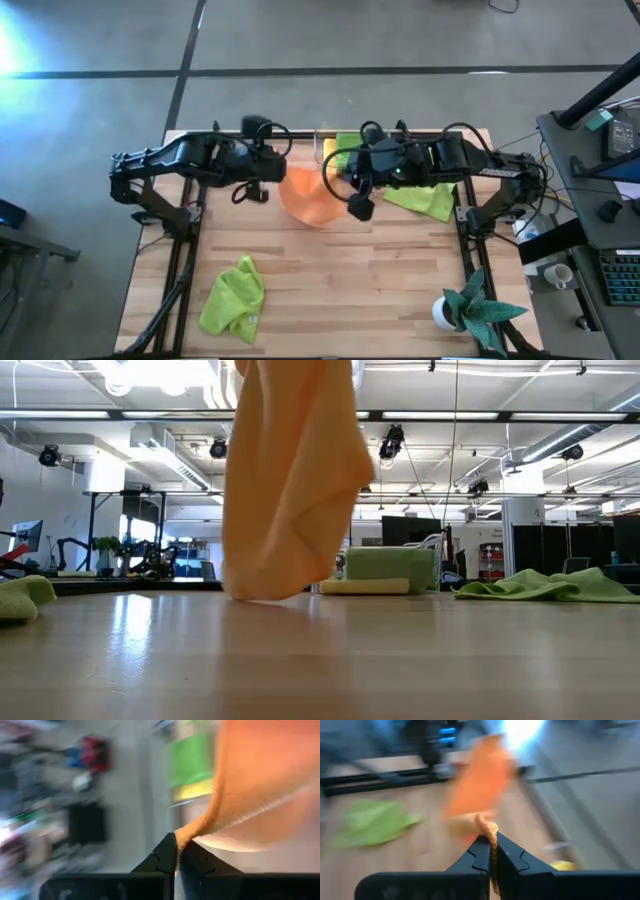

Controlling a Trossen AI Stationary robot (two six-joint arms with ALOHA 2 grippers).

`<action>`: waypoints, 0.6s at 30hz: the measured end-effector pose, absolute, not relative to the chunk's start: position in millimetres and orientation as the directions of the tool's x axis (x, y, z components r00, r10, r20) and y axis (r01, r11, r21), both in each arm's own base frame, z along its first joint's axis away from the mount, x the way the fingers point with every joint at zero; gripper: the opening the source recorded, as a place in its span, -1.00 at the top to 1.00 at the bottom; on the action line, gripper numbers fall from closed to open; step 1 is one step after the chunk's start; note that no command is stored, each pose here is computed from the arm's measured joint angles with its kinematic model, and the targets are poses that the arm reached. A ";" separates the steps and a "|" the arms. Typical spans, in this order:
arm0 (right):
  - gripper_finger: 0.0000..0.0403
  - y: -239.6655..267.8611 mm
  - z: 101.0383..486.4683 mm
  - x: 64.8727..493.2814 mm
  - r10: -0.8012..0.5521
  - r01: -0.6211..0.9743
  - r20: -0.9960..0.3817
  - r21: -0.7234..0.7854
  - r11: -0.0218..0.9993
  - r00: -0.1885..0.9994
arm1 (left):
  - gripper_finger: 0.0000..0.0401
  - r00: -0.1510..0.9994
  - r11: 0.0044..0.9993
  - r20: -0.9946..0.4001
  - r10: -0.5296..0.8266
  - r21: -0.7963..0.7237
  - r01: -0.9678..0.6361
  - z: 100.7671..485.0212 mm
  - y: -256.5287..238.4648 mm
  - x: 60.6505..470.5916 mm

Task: Fold microfiber towels
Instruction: Fold the orange microfiber cloth

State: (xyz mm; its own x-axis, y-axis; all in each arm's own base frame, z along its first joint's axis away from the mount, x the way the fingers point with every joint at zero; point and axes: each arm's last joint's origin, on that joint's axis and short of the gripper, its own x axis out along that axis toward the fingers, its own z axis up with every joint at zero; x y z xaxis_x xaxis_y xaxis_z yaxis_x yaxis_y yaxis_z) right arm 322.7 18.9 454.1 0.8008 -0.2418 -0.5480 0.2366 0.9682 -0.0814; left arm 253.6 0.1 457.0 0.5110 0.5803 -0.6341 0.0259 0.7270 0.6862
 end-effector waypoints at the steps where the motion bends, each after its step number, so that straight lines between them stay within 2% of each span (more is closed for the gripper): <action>1: 0.96 16.7 454.2 322.3 -0.324 0.307 -0.532 -0.123 0.944 0.782 | 1.00 0.534 0.764 -0.668 0.519 0.642 0.060 456.3 -1.7 254.2; 3: 0.96 12.7 454.4 319.7 -0.493 0.442 -0.493 -0.225 0.868 0.717 | 1.00 0.555 0.789 -0.686 0.470 0.609 0.084 456.2 -3.5 255.3; 5: 0.96 8.7 454.9 319.5 -0.532 0.466 -0.479 -0.260 0.846 0.698 | 1.00 0.525 0.718 -0.616 0.587 0.696 0.014 459.0 1.0 255.5; 7: 0.96 8.1 456.1 322.1 -0.354 0.303 -0.519 -0.184 0.935 0.778 | 1.00 0.429 0.556 -0.472 0.770 0.826 -0.090 464.8 10.9 253.6; 8: 0.96 8.5 456.6 323.5 -0.238 0.204 -0.533 -0.123 0.971 0.812 | 1.00 0.395 0.493 -0.412 0.821 0.861 -0.127 468.5 13.9 252.9; 9: 0.96 9.7 457.6 325.0 -0.157 0.137 -0.529 -0.076 0.988 0.834 | 1.00 0.388 0.471 -0.389 0.835 0.871 -0.140 471.3 14.8 252.3; 10: 0.96 10.5 458.5 326.7 -0.129 0.116 -0.518 -0.058 0.992 0.846 | 1.00 0.407 0.486 -0.399 0.822 0.863 -0.136 473.3 14.2 251.0; 11: 0.96 9.9 459.2 327.3 -0.156 0.140 -0.508 -0.070 0.988 0.847 | 1.00 0.448 0.527 -0.428 0.785 0.842 -0.118 474.5 11.7 250.1; 14: 0.96 2.8 458.8 325.1 -0.374 0.327 -0.486 -0.182 0.927 0.790 | 1.00 0.541 0.626 -0.510 0.668 0.779 -0.038 472.8 2.6 252.5; 15: 0.96 1.5 458.3 324.4 -0.397 0.347 -0.487 -0.195 0.918 0.778 | 1.00 0.554 0.641 -0.525 0.646 0.767 -0.021 472.1 1.5 253.1; 18: 0.96 2.4 457.6 324.5 -0.284 0.249 -0.517 -0.137 0.959 0.808 | 1.00 0.566 0.654 -0.537 0.625 0.757 -0.003 471.7 -0.9 252.8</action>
